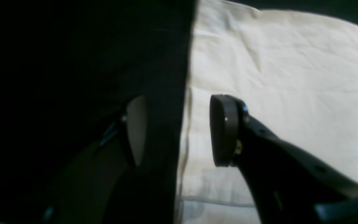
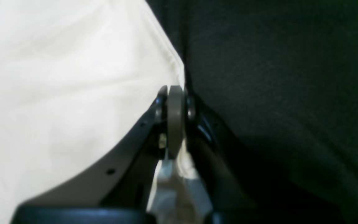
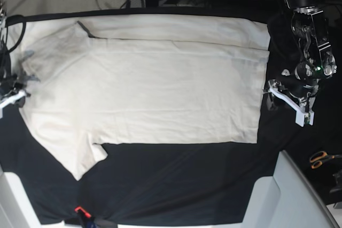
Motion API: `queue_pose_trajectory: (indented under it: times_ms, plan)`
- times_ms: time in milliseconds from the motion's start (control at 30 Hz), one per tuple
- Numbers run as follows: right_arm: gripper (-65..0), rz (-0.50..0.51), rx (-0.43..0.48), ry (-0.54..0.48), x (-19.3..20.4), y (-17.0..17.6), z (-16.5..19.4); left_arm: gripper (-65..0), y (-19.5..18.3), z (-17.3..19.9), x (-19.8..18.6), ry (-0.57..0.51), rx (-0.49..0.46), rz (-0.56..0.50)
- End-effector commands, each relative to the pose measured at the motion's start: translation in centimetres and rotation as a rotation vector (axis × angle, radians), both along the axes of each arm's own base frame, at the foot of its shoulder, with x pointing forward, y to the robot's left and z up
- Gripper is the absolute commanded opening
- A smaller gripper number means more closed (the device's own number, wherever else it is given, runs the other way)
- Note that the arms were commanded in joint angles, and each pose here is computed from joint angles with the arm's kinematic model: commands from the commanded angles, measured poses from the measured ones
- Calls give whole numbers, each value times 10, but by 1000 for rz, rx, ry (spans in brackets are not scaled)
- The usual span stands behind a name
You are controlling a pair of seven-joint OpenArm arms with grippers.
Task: Fold the T-shirt properly
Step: 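Move both grippers to the shirt's side edges and grasp them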
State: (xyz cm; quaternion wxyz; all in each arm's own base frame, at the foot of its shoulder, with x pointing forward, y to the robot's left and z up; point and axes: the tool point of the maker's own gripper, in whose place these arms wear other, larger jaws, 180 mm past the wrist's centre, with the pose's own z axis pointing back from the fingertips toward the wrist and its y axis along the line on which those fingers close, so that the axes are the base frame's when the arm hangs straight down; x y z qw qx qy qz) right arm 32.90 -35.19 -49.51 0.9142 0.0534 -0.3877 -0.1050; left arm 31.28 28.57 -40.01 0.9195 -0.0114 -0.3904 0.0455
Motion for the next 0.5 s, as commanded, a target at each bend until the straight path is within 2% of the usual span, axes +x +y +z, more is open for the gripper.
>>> queue_pose_trajectory:
  times_ms: [0,300,467]
  plan:
    - [-645,16,-28,-36,6,-10,14,-334,7,15,9,-49,18,3]
    - [-645,143,-88,-80,-1,9,30,-334,8,16,9,-48,22,3]
    - [-645,81,-103,-163,0,-8,56,-334,7,14,9,-46,19,2]
